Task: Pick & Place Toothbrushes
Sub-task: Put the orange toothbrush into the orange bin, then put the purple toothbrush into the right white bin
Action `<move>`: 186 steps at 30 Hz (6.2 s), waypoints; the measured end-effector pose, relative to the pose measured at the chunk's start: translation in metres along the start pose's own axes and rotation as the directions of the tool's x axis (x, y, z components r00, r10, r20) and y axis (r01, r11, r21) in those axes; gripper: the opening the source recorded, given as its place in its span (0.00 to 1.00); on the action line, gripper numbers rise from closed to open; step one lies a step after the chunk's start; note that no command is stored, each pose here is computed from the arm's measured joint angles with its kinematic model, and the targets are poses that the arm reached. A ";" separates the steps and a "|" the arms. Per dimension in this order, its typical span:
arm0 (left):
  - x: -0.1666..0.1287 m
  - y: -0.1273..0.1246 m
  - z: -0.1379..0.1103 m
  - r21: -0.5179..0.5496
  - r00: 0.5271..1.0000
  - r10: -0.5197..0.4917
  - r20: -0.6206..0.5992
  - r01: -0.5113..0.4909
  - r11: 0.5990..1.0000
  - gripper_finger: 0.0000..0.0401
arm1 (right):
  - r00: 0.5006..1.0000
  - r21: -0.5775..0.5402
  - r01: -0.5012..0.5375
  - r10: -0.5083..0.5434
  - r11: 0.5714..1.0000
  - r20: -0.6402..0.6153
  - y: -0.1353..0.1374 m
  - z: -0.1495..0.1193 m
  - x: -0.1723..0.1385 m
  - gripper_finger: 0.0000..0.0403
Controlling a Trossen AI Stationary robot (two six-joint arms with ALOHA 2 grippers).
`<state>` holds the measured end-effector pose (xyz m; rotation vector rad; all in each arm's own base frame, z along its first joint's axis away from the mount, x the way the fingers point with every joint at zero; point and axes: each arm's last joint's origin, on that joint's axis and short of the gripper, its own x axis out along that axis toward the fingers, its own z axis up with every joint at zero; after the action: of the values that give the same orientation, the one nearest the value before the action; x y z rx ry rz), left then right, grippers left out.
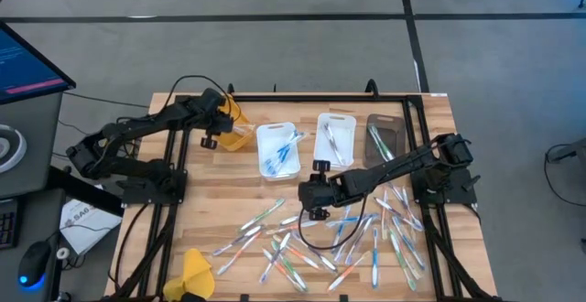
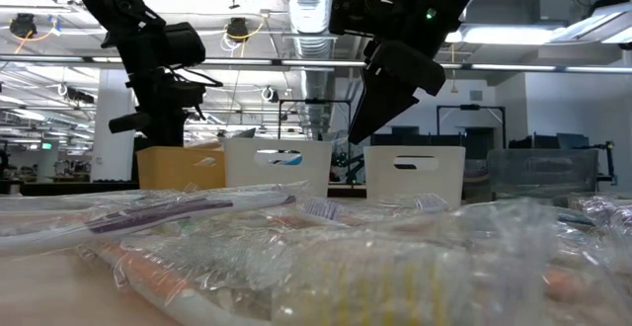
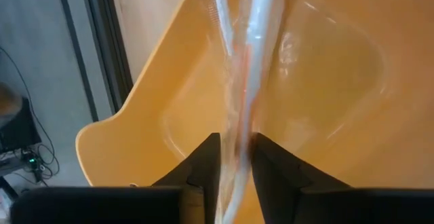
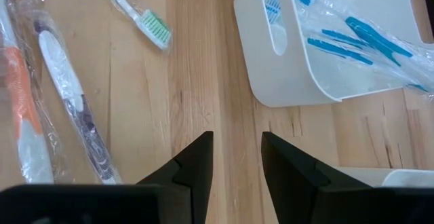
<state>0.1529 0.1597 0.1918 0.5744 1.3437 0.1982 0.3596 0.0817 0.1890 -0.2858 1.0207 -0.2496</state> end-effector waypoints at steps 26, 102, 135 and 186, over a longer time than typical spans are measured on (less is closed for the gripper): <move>-0.035 -0.003 0.010 0.073 0.985 0.163 0.052 -0.166 0.983 0.35 | 0.997 -0.031 -0.040 0.038 0.999 -0.060 0.007 -0.021 -0.079 0.29; -0.063 -0.006 0.009 -0.053 0.950 0.196 0.244 -0.188 0.981 0.35 | 0.875 0.479 -0.088 0.298 0.873 -0.382 0.011 -0.180 -0.124 0.29; -0.063 -0.006 0.009 -0.054 0.949 0.197 0.245 -0.190 0.980 0.35 | 0.811 0.481 -0.142 0.380 0.865 -0.445 0.002 -0.207 -0.080 0.29; -0.063 -0.006 0.009 -0.059 0.948 0.201 0.248 -0.193 0.979 0.35 | 0.816 0.497 -0.195 0.421 0.845 -0.396 -0.001 -0.207 -0.069 0.08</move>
<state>0.1461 0.1234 0.2443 0.6823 1.0338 0.3003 0.1468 0.0800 0.1428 0.3879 1.4652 -0.2446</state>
